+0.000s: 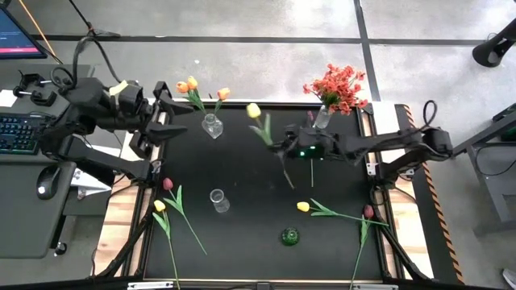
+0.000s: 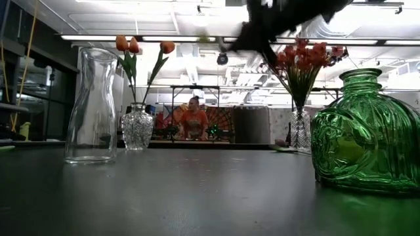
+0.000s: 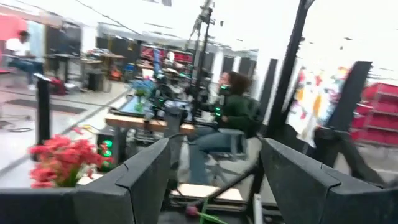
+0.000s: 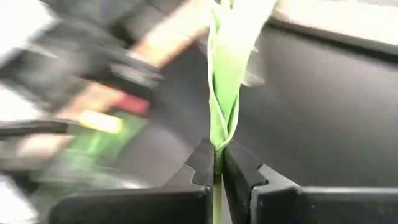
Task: Sort flowers into vase by color
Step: Put the top yellow flower into the bottom left transparent vase, then put the right yellow flower into the bottom left transparent vase
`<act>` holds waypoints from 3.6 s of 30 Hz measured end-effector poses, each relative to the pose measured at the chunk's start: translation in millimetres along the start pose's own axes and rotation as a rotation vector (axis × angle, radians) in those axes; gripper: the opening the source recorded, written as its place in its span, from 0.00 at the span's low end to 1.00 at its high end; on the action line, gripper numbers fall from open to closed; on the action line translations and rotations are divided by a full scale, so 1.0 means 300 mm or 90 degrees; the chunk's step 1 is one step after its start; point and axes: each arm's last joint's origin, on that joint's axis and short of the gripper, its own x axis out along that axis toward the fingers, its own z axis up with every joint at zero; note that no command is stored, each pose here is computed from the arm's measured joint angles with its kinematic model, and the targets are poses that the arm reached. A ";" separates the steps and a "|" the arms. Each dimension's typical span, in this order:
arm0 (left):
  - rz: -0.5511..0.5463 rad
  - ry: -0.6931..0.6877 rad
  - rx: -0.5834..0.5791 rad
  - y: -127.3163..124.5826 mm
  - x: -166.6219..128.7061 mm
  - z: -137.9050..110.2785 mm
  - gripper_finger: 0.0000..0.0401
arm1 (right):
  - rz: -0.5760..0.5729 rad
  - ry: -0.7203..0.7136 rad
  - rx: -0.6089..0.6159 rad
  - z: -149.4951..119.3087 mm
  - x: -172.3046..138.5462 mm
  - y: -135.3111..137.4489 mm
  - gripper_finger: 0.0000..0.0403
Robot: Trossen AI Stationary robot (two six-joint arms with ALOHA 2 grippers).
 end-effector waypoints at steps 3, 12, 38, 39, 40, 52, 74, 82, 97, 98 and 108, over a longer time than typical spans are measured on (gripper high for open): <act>0.028 -0.014 0.000 0.004 0.000 0.006 0.60 | 0.149 -0.091 -0.036 0.031 -0.005 0.083 0.01; 0.049 -0.050 -0.001 0.006 0.024 0.017 0.60 | 0.340 -0.288 -0.071 0.010 0.118 0.159 0.00; 0.021 -0.075 -0.041 -0.014 0.034 0.026 0.60 | 0.432 -0.303 -0.063 -0.041 0.562 0.266 0.00; 0.021 -0.075 -0.041 -0.014 0.034 0.026 0.60 | 0.432 -0.300 -0.070 -0.046 0.566 0.264 0.00; 0.021 -0.075 -0.041 -0.014 0.034 0.026 0.60 | 0.431 -0.297 -0.081 -0.048 0.567 0.263 0.00; 0.024 -0.067 -0.041 -0.013 0.032 0.022 0.60 | 0.465 -0.204 -0.178 -0.073 0.593 0.237 0.03; 0.020 -0.090 -0.038 -0.015 -0.020 0.044 0.60 | 0.392 0.062 -0.336 0.065 0.444 0.194 0.59; 0.029 -0.096 0.008 -0.014 -0.042 0.051 0.60 | 0.348 0.187 -0.357 0.145 0.292 0.153 0.59; 0.036 -0.082 0.057 -0.013 -0.052 0.046 0.60 | 0.148 0.874 -0.235 -0.219 0.005 0.052 0.59; 0.036 -0.082 0.060 -0.013 -0.052 0.046 0.60 | 0.130 0.915 -0.224 -0.267 -0.023 0.048 0.59; 0.036 -0.082 0.072 -0.013 -0.052 0.046 0.60 | 0.071 0.926 -0.131 -0.503 -0.266 0.043 0.59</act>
